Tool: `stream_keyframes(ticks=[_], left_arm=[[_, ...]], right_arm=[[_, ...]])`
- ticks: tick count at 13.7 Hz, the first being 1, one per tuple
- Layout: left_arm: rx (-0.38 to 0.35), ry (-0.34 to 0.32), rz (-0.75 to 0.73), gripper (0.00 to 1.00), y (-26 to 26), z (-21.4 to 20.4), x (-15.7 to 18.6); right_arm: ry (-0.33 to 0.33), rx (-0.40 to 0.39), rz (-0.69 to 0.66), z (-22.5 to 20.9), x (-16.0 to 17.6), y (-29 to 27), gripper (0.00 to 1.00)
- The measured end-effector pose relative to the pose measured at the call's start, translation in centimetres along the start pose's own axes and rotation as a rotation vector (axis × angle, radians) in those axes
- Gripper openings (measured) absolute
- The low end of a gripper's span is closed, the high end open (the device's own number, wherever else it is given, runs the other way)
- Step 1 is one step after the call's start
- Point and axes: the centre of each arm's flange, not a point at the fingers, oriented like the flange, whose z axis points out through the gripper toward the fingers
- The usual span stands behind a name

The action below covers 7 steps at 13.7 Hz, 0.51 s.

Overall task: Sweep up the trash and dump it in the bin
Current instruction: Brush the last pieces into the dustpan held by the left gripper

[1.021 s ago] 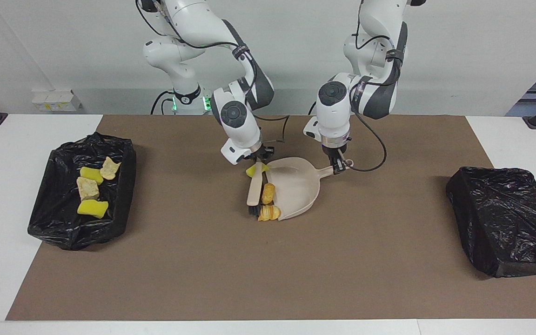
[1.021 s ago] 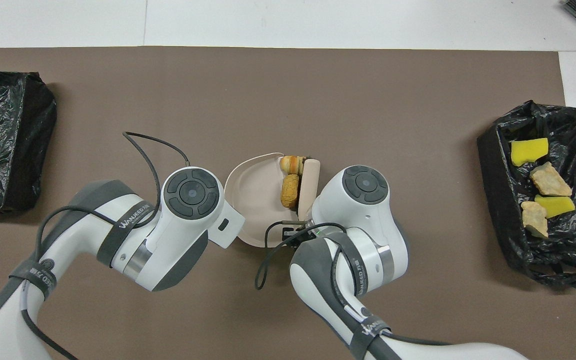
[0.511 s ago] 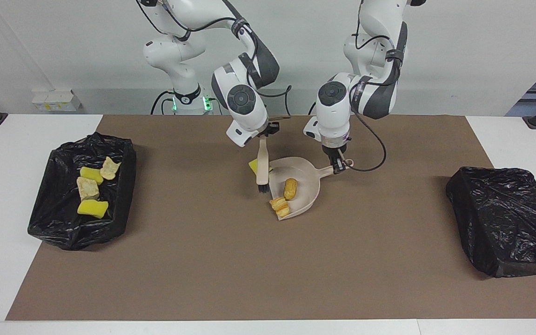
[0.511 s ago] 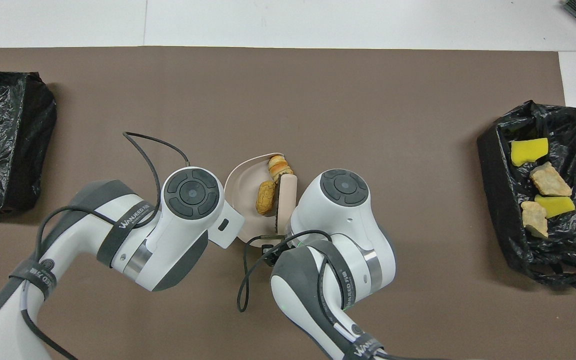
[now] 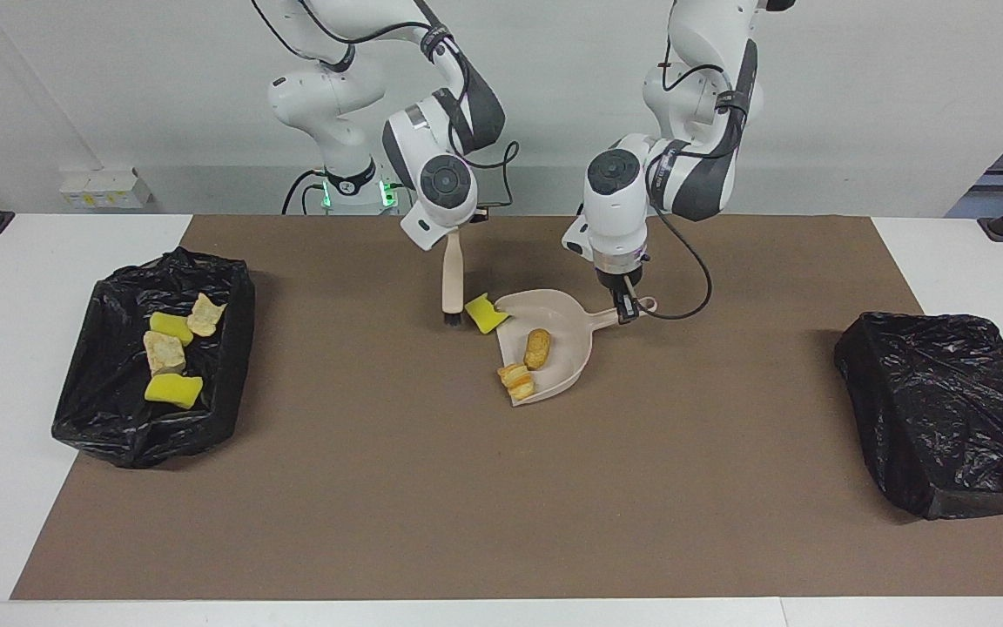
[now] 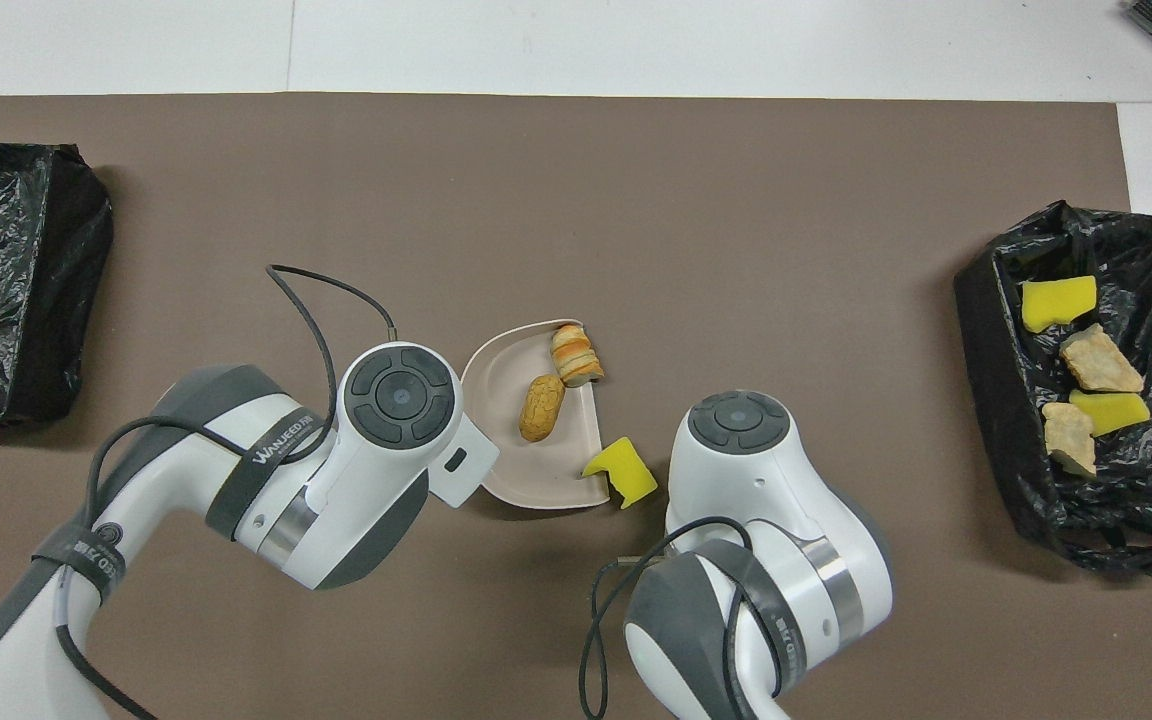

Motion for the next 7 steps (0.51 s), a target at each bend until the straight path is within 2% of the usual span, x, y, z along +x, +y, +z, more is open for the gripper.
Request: stream_keyframes(ticks=[3,7], left_arm=[[0.0,0.0,0.044,0.32,0.0,0.0,0.0],[0.0,0.001,0.115,0.32,-0.3,0.1,-0.4]], right_arm=[[0.008,0.053,0.096,1.9,0.4,-1.5,0.26],[0.044,0.172,0.07,2.3,0.1,-5.7,0.26]])
